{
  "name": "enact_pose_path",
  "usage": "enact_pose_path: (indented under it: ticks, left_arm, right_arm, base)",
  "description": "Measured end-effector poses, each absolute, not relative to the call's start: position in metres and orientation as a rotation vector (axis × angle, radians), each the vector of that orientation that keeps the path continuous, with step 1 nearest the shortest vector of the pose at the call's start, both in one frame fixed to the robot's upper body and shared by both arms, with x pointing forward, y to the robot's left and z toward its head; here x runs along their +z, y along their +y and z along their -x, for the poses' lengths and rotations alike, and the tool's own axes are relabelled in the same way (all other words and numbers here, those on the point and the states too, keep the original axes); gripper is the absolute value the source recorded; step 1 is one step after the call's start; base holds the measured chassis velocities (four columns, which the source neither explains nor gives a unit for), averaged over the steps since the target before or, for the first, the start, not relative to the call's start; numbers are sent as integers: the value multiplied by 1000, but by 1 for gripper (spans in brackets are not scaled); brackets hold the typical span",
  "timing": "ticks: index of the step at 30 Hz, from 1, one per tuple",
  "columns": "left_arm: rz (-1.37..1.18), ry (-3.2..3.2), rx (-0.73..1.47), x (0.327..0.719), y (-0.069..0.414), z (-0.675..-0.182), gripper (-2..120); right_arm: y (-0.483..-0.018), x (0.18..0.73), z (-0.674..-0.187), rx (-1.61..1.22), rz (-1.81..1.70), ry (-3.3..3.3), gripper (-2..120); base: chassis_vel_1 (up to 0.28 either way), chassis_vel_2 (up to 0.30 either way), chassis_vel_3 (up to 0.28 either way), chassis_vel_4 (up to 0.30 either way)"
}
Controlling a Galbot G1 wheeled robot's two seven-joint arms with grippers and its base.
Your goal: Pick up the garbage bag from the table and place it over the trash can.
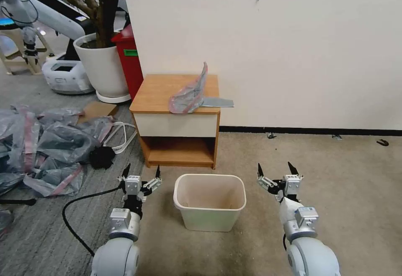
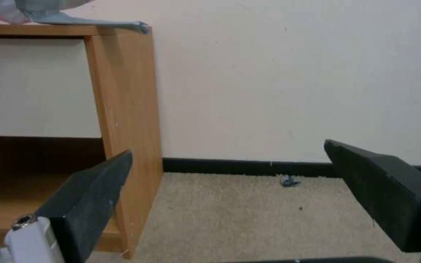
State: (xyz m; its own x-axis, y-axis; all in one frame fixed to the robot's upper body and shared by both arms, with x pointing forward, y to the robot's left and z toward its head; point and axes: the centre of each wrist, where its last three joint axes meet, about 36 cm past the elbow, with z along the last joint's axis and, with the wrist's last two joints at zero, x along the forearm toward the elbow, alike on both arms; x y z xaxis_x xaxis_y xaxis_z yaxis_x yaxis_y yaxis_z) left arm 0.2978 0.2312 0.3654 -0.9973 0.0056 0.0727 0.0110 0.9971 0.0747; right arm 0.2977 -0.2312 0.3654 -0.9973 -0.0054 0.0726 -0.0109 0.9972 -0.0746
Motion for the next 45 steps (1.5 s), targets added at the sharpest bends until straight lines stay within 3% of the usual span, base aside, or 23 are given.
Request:
enact_pose_path:
  ticks: [30,33,40,45]
  left_arm:
    - [11,-3067,-113,367,232,-297,100]
    - [-14,-3065,-85,382,238,-293,100]
    - [-109,-3051,44,457,260,-266,100]
    - [-35,-3128,41,455,271,-265,100]
  right_arm:
    - [-231,368,-298,111,-10,-3067,100]
    - [-233,388,-296,70,24,-3070,100]
    - [-239,468,-277,-101,120,-3075,100]
    - [-237,471,-275,-173,93,-3140,100]
  base:
    - [0,0,0,0]
    - [0,0,0,0]
    - [0,0,0,0]
    - [0,0,0,0]
